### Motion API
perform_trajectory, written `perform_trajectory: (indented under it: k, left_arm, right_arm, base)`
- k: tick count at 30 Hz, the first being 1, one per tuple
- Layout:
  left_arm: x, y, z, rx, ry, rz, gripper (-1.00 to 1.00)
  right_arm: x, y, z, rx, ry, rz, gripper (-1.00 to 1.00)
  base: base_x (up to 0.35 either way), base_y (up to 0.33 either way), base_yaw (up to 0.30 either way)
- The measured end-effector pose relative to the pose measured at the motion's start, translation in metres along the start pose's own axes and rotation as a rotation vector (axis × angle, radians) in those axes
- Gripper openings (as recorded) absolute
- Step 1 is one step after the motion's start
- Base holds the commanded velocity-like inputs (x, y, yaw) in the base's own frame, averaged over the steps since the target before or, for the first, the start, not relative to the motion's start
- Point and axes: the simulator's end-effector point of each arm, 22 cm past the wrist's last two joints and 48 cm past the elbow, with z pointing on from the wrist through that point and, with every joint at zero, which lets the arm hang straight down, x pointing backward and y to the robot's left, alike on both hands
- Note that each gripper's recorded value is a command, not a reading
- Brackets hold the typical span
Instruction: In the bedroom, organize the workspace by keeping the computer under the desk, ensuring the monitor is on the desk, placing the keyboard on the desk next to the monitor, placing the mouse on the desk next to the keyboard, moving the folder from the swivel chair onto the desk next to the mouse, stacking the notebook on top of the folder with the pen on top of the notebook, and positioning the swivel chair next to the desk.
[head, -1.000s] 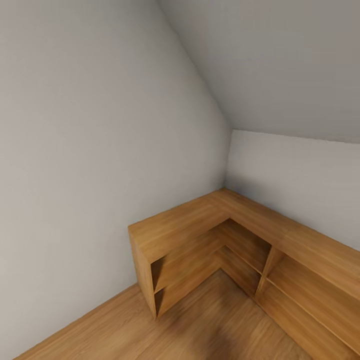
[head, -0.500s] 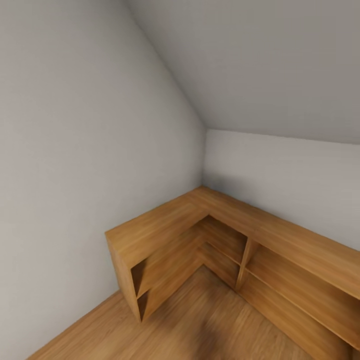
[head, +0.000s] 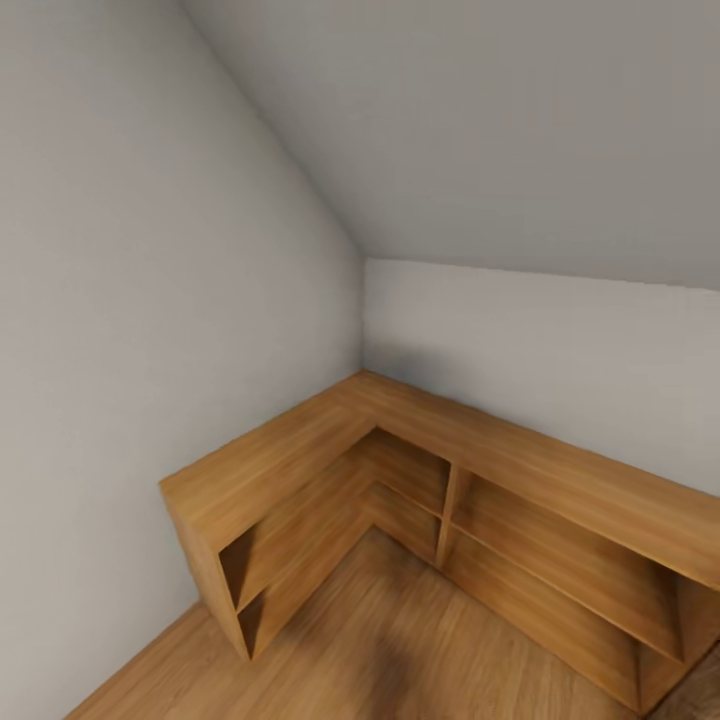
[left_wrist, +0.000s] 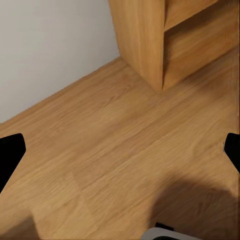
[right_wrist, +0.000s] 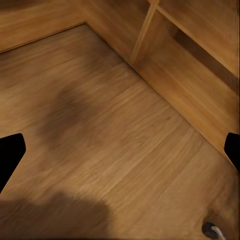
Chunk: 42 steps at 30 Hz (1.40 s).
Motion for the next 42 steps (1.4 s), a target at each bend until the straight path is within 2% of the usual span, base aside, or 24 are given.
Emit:
perform_trajectory:
  k: [21,31,42]
  left_arm:
    - [-0.0002,0.0016,0.0004,-0.003,-0.001,0.001,1.0]
    - [-0.0002,0.0027,0.0004,-0.005,-0.001,0.001,1.0]
    - [-0.0002,0.0025,0.0006,-0.005,-0.001,0.001,1.0]
  right_arm:
    - [-0.0001,0.0007,0.0,-0.002,0.0,-0.001,1.0]
    - [0.0001,0.0008,-0.0003,-0.002,0.001,-0.001,1.0]
    - [0.0049,-0.0004,0.0,-0.002,0.021,-0.011,1.0]
  base:
    - [0.002,0.0,-0.296]
    - [0.233,0.048,-0.297]
    - [0.04,0.008,-0.297]
